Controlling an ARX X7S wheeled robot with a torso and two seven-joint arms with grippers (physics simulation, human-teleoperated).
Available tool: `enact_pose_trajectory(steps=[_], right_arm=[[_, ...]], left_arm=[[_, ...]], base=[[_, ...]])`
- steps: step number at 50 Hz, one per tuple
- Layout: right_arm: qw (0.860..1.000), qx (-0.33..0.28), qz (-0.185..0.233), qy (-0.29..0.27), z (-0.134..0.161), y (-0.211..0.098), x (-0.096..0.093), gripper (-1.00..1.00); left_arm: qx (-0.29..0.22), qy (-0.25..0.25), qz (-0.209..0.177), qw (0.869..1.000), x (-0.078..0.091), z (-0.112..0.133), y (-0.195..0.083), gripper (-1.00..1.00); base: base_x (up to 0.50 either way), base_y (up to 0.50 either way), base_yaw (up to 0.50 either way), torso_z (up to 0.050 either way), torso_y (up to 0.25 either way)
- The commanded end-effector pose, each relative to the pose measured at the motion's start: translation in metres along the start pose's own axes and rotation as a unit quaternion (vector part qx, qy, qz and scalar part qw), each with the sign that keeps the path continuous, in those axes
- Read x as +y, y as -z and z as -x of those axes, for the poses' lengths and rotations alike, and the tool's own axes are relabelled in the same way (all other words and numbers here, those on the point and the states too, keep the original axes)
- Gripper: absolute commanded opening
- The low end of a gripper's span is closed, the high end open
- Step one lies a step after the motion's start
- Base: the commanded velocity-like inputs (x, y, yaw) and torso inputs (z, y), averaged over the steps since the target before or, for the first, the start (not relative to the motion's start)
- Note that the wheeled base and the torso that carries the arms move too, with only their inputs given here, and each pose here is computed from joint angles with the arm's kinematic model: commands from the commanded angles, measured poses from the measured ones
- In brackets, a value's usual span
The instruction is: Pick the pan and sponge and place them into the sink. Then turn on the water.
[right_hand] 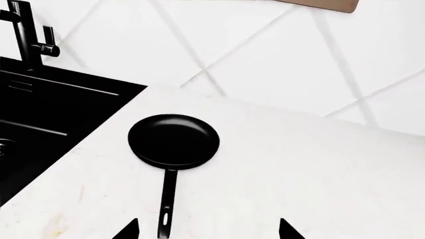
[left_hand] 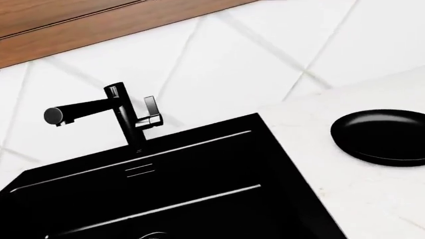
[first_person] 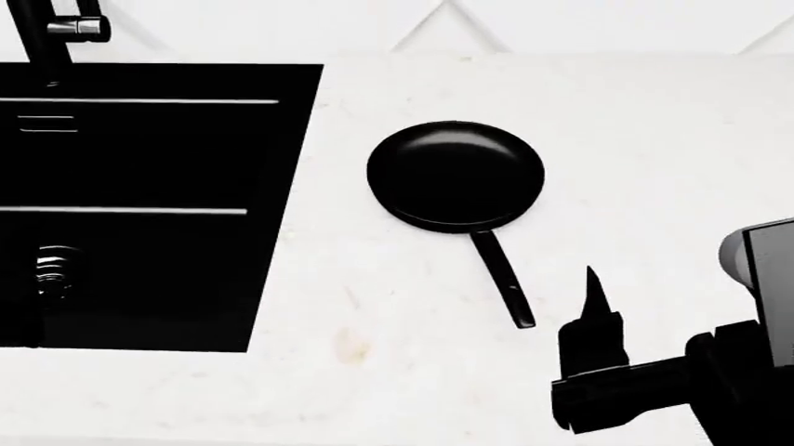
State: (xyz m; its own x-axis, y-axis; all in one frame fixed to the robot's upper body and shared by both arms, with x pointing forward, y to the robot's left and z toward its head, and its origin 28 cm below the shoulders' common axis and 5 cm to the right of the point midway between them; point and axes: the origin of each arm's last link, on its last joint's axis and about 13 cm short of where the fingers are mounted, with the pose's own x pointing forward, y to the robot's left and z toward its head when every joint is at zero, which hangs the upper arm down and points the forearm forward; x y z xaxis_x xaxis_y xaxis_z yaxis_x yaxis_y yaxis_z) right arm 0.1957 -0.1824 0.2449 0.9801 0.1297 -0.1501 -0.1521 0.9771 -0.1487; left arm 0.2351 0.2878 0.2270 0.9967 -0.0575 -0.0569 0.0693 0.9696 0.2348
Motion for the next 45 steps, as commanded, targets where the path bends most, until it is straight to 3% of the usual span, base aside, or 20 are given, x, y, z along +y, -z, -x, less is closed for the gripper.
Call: enact_pose_trajectory(steps=[1,13,20,22,31,45], right_arm=[[1.0,0.014,-0.001,-0.001,-0.003,0.002,0.001,1.0],[1.0,0.026,-0.002,-0.006,-0.003,0.002,0.002,1.0],[0.999,0.032,-0.003,-0.011,-0.004,0.002,0.003,1.0],[0.999,0.034,-0.002,-0.013,-0.004,0.001,0.004,1.0],[0.999,0.038,0.0,-0.015,-0.006,-0.001,0.005,1.0],[0.999,0.042,-0.005,-0.024,-0.005,0.0,0.007,1.0]], left_arm=[[-0.003,0.003,0.002,1.0,0.0,0.001,0.004,1.0],[0.005,0.002,0.002,1.0,-0.006,-0.002,0.007,1.0],[0.006,0.001,0.003,1.0,-0.002,0.0,0.008,1.0],[0.006,0.0,0.004,1.0,0.008,0.003,0.009,1.0],[0.008,0.0,0.005,1.0,0.0,-0.002,0.01,1.0],[0.009,0.001,-0.002,1.0,0.005,-0.001,0.012,1.0]], base=[[0.22,0.0,0.0,0.0,0.0],[0.22,0.0,0.0,0.0,0.0],[0.22,0.0,0.0,0.0,0.002],[0.22,0.0,0.0,0.0,0.0],[0.22,0.0,0.0,0.0,0.0],[0.2,0.0,0.0,0.0,0.0]])
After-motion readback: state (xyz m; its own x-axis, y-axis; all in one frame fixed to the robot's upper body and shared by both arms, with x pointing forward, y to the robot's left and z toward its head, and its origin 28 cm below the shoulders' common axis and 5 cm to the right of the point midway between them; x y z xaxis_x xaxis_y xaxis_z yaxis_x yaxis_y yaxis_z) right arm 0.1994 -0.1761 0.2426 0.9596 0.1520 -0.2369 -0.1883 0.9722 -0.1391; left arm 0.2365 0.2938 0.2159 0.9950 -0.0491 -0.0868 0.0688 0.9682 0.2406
